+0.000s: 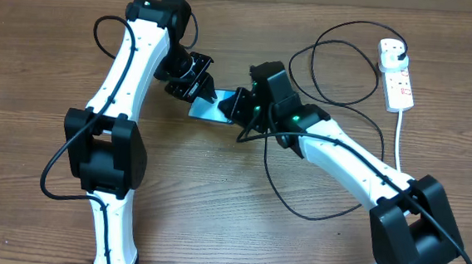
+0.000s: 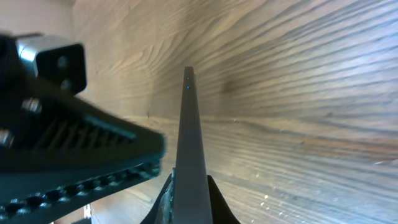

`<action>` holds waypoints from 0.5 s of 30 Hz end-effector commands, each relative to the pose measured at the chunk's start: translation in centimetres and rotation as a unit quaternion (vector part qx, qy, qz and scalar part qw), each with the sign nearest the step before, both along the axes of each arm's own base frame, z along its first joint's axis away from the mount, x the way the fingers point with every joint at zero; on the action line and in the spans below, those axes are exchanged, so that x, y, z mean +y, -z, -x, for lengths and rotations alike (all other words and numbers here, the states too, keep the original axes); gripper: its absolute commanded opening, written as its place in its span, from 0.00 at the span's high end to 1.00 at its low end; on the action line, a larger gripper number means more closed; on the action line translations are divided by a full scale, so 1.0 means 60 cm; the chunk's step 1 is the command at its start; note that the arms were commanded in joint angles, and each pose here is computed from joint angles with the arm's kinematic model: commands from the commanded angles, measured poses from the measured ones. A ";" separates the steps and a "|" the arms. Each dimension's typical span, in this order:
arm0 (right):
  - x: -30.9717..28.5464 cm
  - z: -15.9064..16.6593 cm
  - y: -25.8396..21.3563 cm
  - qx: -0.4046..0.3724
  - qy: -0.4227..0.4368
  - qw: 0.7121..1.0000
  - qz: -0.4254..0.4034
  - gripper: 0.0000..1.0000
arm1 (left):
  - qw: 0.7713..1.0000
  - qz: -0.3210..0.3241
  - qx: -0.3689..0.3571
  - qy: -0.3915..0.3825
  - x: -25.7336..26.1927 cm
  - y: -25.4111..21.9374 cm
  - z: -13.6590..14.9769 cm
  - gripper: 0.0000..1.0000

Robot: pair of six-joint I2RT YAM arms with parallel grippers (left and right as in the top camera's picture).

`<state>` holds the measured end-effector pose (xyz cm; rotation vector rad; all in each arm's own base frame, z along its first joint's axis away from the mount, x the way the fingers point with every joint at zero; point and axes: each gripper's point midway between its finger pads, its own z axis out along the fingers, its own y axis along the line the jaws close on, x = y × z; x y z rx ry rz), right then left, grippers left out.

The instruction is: Plug charger to phone and switch on socket

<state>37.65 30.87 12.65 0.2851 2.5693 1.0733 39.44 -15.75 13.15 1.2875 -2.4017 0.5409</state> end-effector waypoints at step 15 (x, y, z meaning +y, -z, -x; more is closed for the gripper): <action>-0.066 -0.121 -0.094 0.043 0.204 0.962 -0.178 0.96 | 0.940 0.082 -0.258 0.208 -0.010 -0.035 -0.092 0.71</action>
